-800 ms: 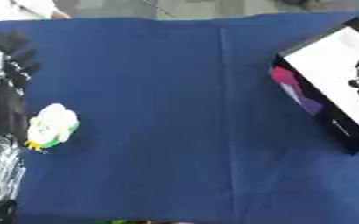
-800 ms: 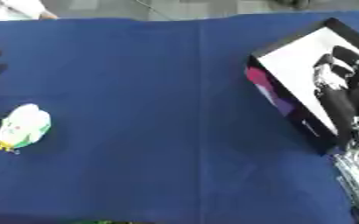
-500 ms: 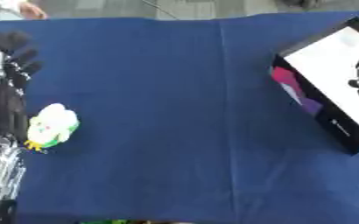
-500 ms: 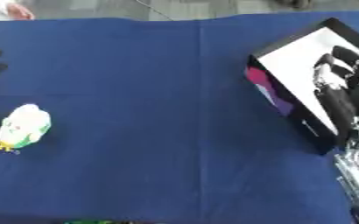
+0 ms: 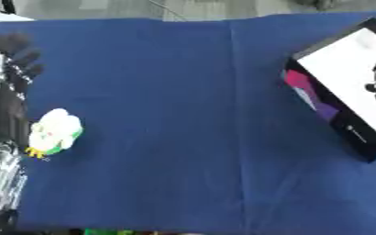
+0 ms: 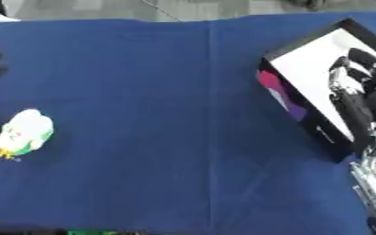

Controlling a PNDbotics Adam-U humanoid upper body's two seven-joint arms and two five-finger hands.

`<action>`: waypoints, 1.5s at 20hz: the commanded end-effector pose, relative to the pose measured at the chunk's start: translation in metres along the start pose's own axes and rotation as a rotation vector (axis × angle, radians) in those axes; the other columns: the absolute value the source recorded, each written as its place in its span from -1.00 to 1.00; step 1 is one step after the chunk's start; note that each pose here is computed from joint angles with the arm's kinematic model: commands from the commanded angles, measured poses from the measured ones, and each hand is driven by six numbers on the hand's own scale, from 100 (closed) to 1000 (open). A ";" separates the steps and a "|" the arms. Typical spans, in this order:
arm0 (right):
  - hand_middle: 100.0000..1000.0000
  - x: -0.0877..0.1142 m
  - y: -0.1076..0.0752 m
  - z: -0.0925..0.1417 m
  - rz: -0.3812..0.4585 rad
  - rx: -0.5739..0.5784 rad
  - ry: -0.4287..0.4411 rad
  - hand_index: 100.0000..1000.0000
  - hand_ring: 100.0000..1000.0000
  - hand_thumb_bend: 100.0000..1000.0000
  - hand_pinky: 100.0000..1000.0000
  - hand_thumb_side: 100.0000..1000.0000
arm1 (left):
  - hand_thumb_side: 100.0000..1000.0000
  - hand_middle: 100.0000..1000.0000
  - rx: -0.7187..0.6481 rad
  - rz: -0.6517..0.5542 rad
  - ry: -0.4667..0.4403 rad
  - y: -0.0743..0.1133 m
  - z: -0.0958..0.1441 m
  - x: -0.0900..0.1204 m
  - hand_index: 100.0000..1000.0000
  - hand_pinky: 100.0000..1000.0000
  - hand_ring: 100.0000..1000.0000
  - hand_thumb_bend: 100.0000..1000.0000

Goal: Pick up the objects with one hand, pass them to the other hand, and then place them into the box on the other side of the table.

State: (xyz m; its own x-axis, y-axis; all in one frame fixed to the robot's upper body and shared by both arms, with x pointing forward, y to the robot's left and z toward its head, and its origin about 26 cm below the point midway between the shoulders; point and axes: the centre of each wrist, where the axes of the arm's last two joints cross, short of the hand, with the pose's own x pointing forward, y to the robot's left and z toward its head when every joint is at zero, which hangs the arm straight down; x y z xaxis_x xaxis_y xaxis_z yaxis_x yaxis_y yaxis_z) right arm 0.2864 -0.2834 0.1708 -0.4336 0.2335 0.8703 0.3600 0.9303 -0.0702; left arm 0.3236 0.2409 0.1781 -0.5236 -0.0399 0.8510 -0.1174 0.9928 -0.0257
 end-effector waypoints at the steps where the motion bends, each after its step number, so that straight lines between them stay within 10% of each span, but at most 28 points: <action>1: 0.63 0.006 -0.004 -0.002 0.003 -0.011 -0.027 0.59 0.62 -1.00 0.28 -0.20 | 0.60 0.60 0.004 -0.084 -0.055 0.016 -0.013 0.019 0.71 0.69 0.65 -0.73; 12: 0.63 0.004 -0.007 0.000 0.037 -0.017 -0.031 0.59 0.62 -1.00 0.28 -0.19 | 0.52 0.62 -0.085 -0.615 0.051 0.097 -0.069 0.077 0.77 0.71 0.69 -0.71; 30: 0.63 0.005 -0.007 -0.001 0.075 0.017 -0.061 0.59 0.62 -1.00 0.29 -0.21 | -0.08 0.69 -0.202 -1.157 0.538 0.189 -0.156 0.078 0.80 0.83 0.84 -0.03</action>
State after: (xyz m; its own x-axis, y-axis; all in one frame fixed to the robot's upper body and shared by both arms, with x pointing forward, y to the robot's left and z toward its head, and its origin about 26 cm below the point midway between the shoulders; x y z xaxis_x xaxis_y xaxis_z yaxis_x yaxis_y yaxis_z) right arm 0.2834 -0.2881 0.1667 -0.4294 0.2956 0.8534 0.3835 0.9152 -0.1240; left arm 0.3949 0.4321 0.3110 0.1635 -0.8697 0.4658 -0.1143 0.4523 0.8845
